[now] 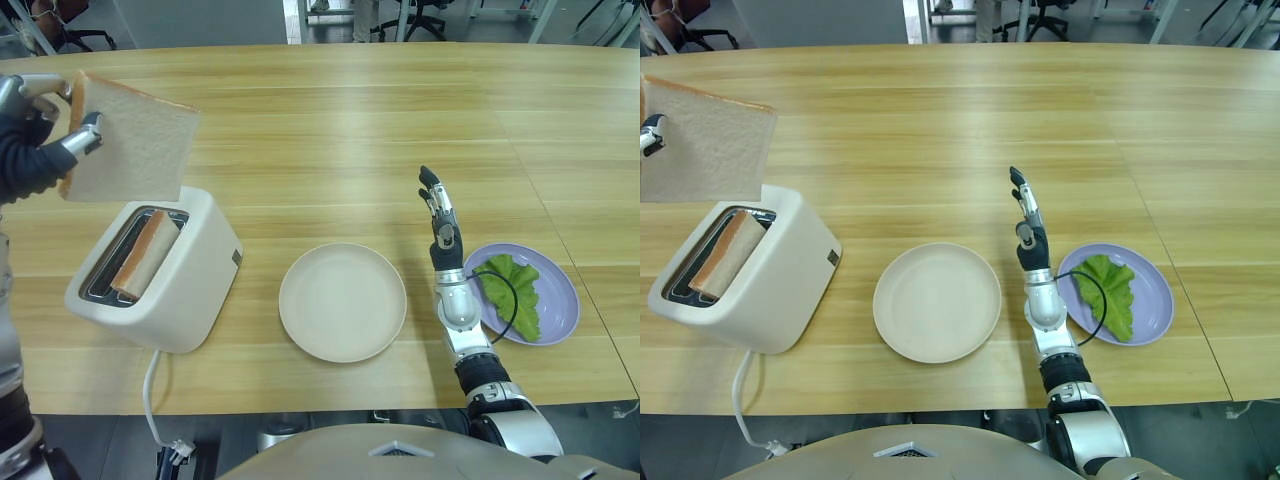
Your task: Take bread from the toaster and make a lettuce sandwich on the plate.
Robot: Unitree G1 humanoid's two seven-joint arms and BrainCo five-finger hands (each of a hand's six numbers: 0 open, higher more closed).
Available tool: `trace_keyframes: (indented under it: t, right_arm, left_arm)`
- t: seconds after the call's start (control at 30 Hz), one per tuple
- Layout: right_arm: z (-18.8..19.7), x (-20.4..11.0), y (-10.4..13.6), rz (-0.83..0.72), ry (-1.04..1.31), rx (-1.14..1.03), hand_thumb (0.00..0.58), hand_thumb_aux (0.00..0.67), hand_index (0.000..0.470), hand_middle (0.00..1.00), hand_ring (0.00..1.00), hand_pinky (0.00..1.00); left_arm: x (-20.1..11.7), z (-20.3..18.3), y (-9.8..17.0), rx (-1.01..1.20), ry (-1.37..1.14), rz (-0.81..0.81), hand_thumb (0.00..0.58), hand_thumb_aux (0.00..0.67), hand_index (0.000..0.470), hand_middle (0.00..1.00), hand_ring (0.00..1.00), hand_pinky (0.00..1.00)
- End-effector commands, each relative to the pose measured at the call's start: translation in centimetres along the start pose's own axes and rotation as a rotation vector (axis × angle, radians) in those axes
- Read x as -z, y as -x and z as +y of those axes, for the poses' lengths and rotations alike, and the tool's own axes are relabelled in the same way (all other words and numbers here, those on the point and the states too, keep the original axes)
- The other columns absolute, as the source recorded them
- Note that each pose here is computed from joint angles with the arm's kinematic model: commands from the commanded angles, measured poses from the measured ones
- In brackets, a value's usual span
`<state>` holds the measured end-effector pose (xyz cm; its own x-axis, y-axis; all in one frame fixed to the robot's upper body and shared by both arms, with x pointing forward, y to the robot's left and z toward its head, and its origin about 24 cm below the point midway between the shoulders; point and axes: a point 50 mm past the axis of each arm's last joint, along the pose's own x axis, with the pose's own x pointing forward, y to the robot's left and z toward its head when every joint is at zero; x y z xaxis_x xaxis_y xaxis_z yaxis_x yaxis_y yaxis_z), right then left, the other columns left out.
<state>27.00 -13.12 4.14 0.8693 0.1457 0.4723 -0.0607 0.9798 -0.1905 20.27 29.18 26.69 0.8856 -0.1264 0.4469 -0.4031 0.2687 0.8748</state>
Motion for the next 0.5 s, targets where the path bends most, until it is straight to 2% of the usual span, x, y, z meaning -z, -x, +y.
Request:
trace_keyframes:
  t: [0.03, 0.2, 0.5]
  right_arm:
    - [-0.1, -0.1, -0.3, -0.009, 0.000, 0.007, 0.000, 0.000, 0.000, 0.00, 0.00, 0.00]
    - [-1.4, -0.9, -1.2, -0.056, -0.020, 0.057, 0.000, 0.000, 0.000, 0.00, 0.00, 0.00]
    - [-4.4, -3.3, -2.5, -0.191, -0.045, 0.142, 0.000, 0.000, 0.000, 0.00, 0.00, 0.00]
  left_arm:
    - [-0.6, -1.2, -1.1, 0.057, 0.230, -0.072, 0.580, 0.670, 0.460, 1.00, 1.00, 1.00]
    - [-1.7, -3.9, -2.9, 0.186, 0.450, -0.159, 0.580, 0.670, 0.460, 1.00, 1.00, 1.00]
    - [-5.5, -8.8, -6.1, 0.518, 0.689, -0.329, 0.580, 0.670, 0.460, 1.00, 1.00, 1.00]
